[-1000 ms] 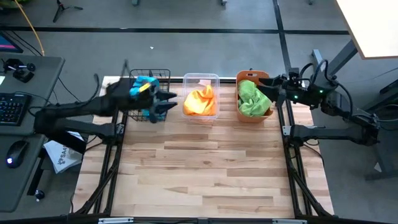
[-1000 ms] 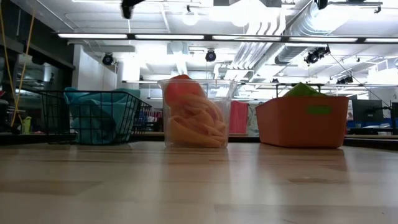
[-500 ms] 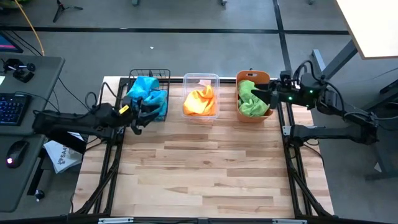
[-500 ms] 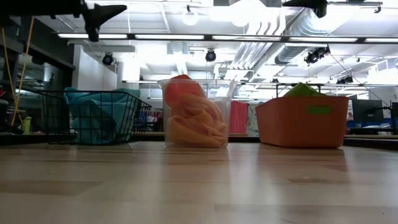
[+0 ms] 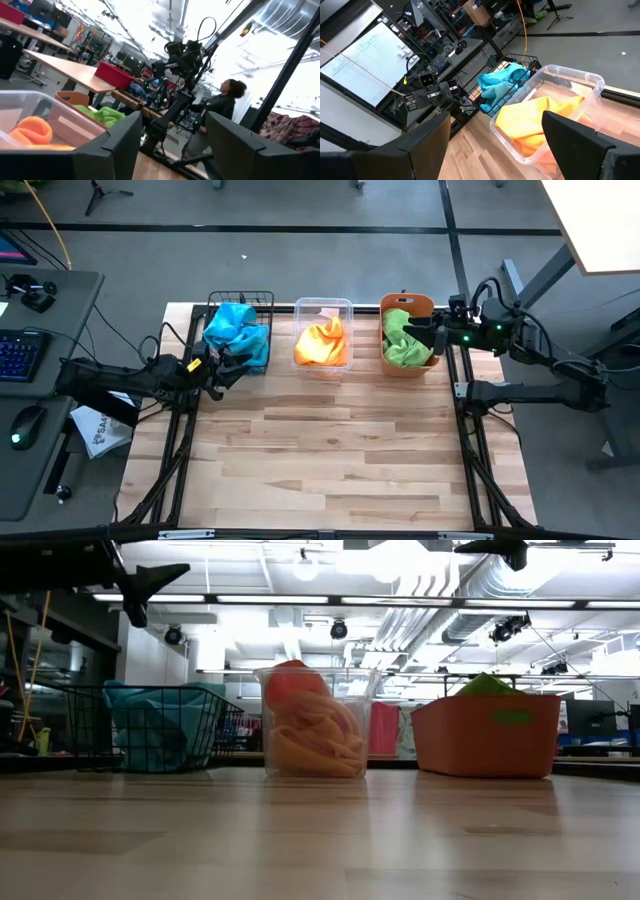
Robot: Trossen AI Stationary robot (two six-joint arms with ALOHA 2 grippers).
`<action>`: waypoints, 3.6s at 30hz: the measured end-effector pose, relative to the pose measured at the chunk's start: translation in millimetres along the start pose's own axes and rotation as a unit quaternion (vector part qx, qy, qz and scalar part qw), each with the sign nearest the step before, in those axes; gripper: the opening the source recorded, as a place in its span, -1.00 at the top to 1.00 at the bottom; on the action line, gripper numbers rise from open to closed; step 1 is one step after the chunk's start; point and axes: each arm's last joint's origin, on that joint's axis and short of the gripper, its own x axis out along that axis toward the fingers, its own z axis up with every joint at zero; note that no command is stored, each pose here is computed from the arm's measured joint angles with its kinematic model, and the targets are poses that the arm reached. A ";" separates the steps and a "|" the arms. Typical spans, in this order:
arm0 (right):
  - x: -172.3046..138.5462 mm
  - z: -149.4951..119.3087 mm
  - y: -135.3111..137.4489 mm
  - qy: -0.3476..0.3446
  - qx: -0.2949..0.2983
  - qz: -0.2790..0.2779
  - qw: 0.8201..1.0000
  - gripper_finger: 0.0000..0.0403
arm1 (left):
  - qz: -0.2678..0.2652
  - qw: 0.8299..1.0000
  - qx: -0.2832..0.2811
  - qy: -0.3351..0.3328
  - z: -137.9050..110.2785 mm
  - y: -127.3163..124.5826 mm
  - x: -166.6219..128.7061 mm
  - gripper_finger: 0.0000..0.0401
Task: Sort microfiber towel by color & place in baskets
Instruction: Return to Home Position
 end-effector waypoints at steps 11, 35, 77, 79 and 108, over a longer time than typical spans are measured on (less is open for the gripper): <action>0.0 -0.3 0.1 0.003 0.027 0.003 1.000 -0.54 | -0.009 1.000 -0.004 -0.013 3.0 -1.4 -0.7 -0.03; -0.3 -2.5 0.5 0.029 0.064 0.020 0.997 -0.54 | -0.009 1.000 -0.004 -0.011 2.9 -1.3 -0.7 -0.03; -40.3 -43.2 -7.9 0.140 -0.021 0.076 0.987 0.97 | -0.037 0.992 0.069 0.095 -14.0 2.7 -1.9 0.94; -37.4 -47.5 -9.8 0.147 -0.012 0.074 0.986 0.98 | -0.036 0.992 0.073 0.098 -14.8 3.1 -2.0 0.97; -57.0 -51.7 -15.9 0.115 -0.013 0.108 0.987 1.00 | 0.015 0.990 0.048 0.131 -49.9 28.3 -22.0 1.00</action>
